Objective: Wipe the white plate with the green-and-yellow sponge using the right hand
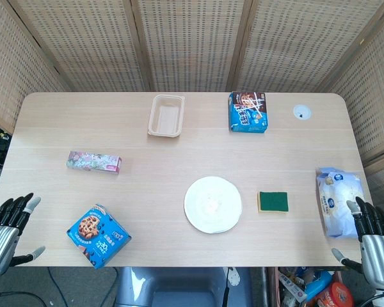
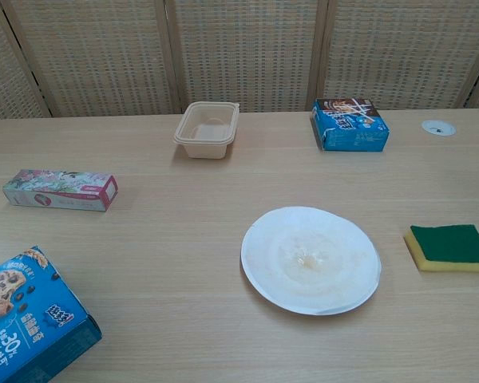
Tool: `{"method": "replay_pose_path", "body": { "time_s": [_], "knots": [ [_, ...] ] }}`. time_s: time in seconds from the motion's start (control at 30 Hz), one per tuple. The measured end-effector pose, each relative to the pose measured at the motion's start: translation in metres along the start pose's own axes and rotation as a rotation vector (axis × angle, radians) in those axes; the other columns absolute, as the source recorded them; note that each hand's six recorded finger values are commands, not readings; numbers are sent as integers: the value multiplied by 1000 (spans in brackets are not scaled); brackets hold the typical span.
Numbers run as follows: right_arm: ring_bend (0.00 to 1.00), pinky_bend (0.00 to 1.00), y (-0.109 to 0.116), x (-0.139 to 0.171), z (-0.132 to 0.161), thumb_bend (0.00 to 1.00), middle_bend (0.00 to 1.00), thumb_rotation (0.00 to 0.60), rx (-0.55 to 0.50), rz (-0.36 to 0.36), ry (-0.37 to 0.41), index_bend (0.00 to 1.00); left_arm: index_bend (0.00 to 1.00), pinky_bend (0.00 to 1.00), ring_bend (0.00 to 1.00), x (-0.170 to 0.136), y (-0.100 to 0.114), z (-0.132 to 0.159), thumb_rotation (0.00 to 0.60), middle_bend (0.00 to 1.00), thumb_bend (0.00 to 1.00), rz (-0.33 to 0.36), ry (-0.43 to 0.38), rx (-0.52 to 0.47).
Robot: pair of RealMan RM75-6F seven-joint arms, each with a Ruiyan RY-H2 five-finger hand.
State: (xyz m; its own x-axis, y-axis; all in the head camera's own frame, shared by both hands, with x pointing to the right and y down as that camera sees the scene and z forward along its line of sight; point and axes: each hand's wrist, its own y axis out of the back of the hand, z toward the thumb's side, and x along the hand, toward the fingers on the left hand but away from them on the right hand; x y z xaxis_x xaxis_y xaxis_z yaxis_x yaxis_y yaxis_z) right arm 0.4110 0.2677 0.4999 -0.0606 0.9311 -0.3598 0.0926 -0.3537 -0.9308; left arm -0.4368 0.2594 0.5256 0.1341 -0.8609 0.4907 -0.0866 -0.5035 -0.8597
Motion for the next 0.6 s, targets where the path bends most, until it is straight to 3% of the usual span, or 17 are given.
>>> {"method": "replay_pose_path", "body": {
  "time_s": [0.43, 0.6],
  "knots": [
    [0, 0, -8, -4, -1, 0, 0, 600, -14, 35, 3, 0, 0, 0, 0, 2, 2, -1, 600, 0, 0, 16, 4, -4],
    [0, 0, -25, -15, 8, 0, 0, 600, -20, 106, 48, 0, 0, 0, 0, 6, 0, -2, 600, 0, 0, 11, 10, 2]
  ]
}}
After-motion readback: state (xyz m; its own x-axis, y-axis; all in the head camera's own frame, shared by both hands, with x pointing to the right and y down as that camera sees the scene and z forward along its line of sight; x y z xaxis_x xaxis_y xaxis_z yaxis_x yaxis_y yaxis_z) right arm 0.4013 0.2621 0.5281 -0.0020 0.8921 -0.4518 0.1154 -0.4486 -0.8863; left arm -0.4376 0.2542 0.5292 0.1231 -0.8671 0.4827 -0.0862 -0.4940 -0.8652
